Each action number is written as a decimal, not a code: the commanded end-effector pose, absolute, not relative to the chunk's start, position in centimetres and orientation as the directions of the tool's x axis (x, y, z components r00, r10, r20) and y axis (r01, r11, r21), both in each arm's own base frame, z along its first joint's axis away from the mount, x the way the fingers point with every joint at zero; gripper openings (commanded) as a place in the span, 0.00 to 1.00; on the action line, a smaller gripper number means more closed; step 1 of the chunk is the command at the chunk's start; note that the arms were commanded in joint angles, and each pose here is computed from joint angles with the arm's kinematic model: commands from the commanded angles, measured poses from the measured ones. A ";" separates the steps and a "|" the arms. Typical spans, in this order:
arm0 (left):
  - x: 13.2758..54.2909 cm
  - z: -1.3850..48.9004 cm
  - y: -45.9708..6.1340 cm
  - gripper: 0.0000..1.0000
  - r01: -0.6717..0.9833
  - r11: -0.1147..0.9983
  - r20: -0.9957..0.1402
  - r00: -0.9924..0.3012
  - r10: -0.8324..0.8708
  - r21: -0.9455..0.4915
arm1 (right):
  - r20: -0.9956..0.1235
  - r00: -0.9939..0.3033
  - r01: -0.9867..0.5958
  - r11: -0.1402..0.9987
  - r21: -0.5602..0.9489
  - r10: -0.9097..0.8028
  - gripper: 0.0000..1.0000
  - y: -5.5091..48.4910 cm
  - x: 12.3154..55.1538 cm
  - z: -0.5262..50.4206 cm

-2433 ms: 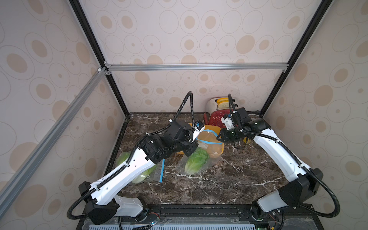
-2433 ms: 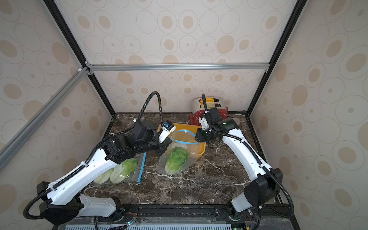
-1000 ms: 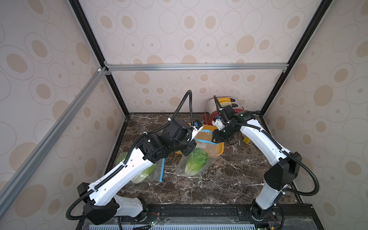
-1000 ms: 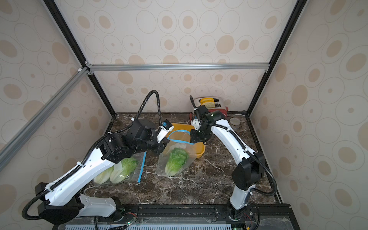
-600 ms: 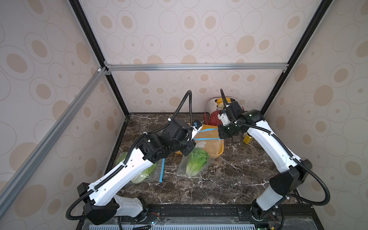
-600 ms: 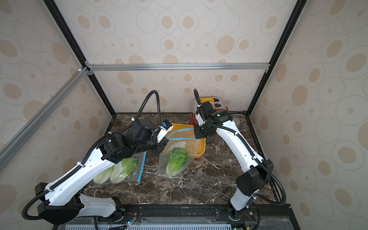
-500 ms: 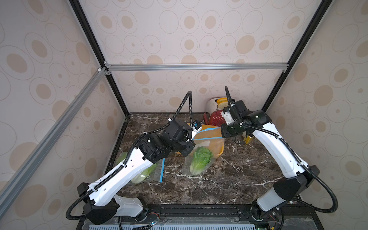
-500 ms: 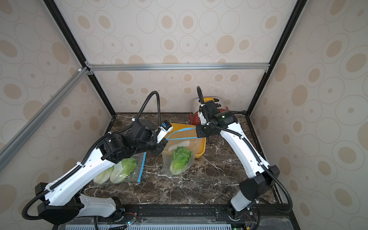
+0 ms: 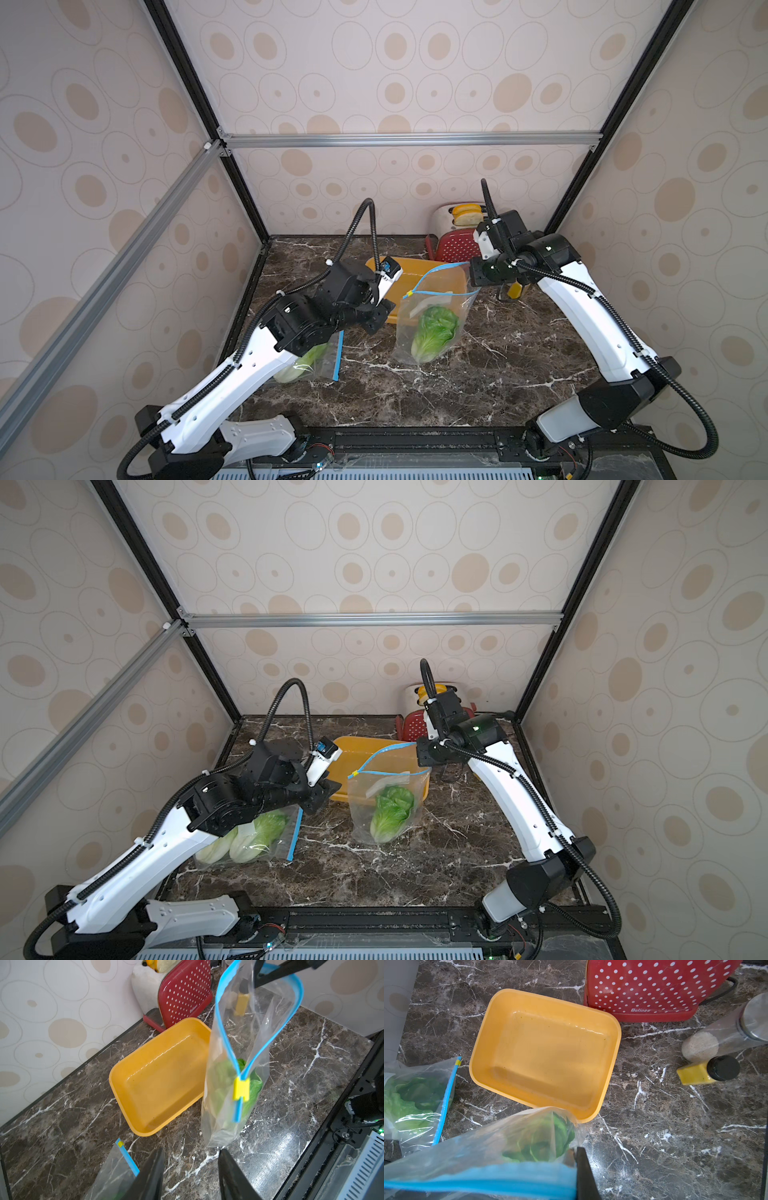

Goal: Put the chinese cabbages into a zipper bag and zip it
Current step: Pick up the zipper food storage bag at the center of the board, then zip the zipper on the zipper food storage bag.

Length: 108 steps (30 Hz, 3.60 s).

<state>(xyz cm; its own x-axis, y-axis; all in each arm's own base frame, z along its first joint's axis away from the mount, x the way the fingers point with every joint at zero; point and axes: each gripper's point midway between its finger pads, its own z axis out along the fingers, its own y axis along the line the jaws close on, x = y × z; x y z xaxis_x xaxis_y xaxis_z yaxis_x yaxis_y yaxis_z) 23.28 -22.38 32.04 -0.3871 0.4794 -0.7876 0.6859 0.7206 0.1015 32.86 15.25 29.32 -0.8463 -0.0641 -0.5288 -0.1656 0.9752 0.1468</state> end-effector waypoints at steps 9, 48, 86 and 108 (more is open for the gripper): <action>23.9 32.3 -28.3 0.46 0.832 0.553 -0.902 -0.203 0.382 0.047 | -0.551 -0.834 -0.165 0.963 0.211 -0.022 0.01 15.6 32.3 30.7; 20.8 35.2 -28.3 0.00 0.927 0.374 -0.873 -0.161 0.461 0.027 | -0.900 -0.196 -0.980 0.063 0.187 -0.390 0.49 30.2 21.3 41.0; 21.3 36.2 -28.7 0.00 0.925 0.378 -0.875 -0.159 0.457 0.030 | -0.855 -0.267 -0.947 -0.045 0.319 -0.445 0.17 31.6 19.8 37.1; 21.6 38.0 -25.5 0.00 0.838 0.545 -0.909 -0.213 0.359 0.018 | -0.837 -0.224 -0.974 0.131 0.182 -0.500 0.00 28.6 20.2 37.0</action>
